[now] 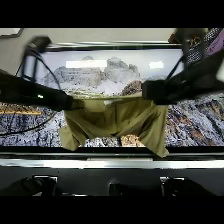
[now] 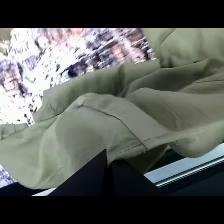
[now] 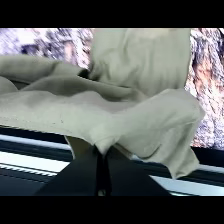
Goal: Fold the clothes and pants, and hang the long-sleeved shirts on hangers.
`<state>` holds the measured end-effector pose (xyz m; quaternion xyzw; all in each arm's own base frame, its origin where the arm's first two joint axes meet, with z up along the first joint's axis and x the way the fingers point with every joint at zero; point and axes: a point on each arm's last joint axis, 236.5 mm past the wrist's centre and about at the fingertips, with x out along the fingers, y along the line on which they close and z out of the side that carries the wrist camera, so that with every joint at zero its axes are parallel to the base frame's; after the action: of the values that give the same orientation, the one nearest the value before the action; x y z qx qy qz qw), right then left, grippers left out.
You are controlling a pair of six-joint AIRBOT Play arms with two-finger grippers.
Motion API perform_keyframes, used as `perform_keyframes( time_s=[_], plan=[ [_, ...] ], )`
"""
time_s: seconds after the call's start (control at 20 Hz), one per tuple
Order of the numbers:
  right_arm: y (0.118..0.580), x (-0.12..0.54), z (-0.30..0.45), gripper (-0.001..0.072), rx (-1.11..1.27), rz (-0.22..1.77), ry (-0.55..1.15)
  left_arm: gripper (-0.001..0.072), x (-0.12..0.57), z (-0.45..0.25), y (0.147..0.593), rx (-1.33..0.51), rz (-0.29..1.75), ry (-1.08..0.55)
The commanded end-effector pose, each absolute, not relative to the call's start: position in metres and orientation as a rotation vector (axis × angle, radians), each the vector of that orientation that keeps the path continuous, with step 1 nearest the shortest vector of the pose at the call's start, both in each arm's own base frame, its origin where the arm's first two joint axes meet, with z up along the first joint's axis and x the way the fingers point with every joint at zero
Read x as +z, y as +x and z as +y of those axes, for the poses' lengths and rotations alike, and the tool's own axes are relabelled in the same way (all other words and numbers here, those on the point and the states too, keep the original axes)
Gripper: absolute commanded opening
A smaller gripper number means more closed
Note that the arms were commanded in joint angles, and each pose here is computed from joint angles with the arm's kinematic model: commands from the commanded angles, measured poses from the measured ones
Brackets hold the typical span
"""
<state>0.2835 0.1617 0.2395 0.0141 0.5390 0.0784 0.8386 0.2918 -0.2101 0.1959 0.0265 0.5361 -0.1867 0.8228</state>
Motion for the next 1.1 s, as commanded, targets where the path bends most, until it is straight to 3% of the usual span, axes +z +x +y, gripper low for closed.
perform_keyframes(
  time_s=[0.0, 0.35, 0.75, 0.8, 0.85, 0.9, 1.0, 1.05],
  plan=[
    [0.291, 0.179, 0.167, 0.0029, 0.155, 1.214, -0.031, 0.0019, 0.134, -0.219, 0.304, -0.326, 1.22, 0.006],
    [0.282, 0.08, 0.182, 0.0029, 0.101, 1.282, 0.13, 0.0018, 0.056, -0.229, 0.306, -0.285, 1.304, -0.046],
    [0.278, 0.065, 0.179, 0.0029, 0.042, 1.306, 0.182, 0.0023, 0.047, -0.233, 0.313, -0.274, 1.302, -0.061],
    [0.28, 0.065, 0.18, 0.0029, 0.046, 1.299, 0.186, 0.0092, 0.047, -0.233, 0.313, -0.274, 1.303, -0.061],
    [0.28, 0.066, 0.183, 0.0029, 0.056, 1.298, 0.194, 0.0309, 0.049, -0.233, 0.313, -0.276, 1.302, -0.065],
    [0.278, 0.066, 0.187, 0.0029, 0.07, 1.307, 0.206, 0.043, 0.052, -0.232, 0.313, -0.263, 1.304, -0.084],
    [0.275, 0.066, 0.19, 0.003, 0.081, 1.32, 0.218, 0.0482, 0.059, -0.221, 0.315, -0.24, 1.321, -0.106],
    [0.275, 0.066, 0.19, 0.003, 0.082, 1.319, 0.217, 0.0576, 0.064, -0.207, 0.317, -0.22, 1.322, -0.106]
  ],
)
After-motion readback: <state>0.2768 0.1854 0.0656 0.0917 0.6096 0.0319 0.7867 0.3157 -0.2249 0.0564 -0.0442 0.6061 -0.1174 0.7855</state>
